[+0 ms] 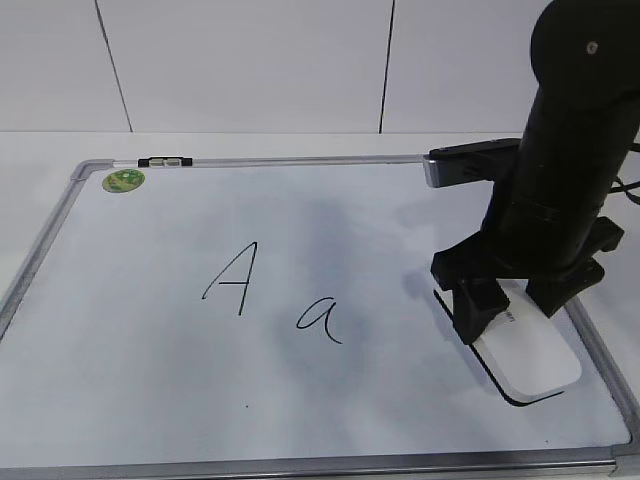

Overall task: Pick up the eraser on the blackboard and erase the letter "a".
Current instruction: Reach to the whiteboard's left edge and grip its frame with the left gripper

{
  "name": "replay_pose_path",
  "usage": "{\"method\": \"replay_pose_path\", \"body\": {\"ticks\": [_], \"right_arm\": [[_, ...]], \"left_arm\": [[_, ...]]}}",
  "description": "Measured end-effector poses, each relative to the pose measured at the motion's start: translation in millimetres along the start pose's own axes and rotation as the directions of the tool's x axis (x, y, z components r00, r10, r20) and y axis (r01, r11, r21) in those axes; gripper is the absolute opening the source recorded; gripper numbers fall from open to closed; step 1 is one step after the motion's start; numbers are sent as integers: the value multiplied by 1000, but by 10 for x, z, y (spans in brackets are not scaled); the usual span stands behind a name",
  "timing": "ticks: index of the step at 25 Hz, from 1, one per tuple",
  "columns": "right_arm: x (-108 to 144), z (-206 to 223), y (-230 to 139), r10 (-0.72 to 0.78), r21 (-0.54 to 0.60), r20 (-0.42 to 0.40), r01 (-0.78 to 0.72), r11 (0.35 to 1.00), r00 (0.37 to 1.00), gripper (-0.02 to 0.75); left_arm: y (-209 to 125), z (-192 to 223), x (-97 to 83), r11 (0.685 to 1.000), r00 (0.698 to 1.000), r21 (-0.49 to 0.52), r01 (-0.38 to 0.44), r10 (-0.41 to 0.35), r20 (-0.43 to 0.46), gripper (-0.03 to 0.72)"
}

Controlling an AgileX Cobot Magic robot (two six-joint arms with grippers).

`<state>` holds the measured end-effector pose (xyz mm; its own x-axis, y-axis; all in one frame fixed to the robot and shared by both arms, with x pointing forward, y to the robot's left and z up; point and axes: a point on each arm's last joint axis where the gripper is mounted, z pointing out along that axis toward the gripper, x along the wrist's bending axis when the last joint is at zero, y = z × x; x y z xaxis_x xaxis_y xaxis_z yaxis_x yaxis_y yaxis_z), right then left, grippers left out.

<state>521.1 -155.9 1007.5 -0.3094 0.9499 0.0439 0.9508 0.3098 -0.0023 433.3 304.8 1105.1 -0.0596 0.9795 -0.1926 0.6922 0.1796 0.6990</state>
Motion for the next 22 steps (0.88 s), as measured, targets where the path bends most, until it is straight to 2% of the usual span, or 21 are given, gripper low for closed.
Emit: {"method": "replay_pose_path", "body": {"ticks": [6, 13, 22], "right_arm": [[7, -1, 44, 0, -49, -7, -1, 999, 1000, 547], [31, -3, 59, -6, -65, -34, 3, 998, 999, 547], [31, -2, 54, -32, -60, -32, 30, 998, 999, 547]], "left_arm": [[219, 399, 26, 990, 1000, 139, -11, 11, 0, 182], [444, 769, 49, 970, 1000, 240, -28, 28, 6, 182], [593, 1323, 106, 915, 1000, 402, -31, 27, 16, 182]]}}
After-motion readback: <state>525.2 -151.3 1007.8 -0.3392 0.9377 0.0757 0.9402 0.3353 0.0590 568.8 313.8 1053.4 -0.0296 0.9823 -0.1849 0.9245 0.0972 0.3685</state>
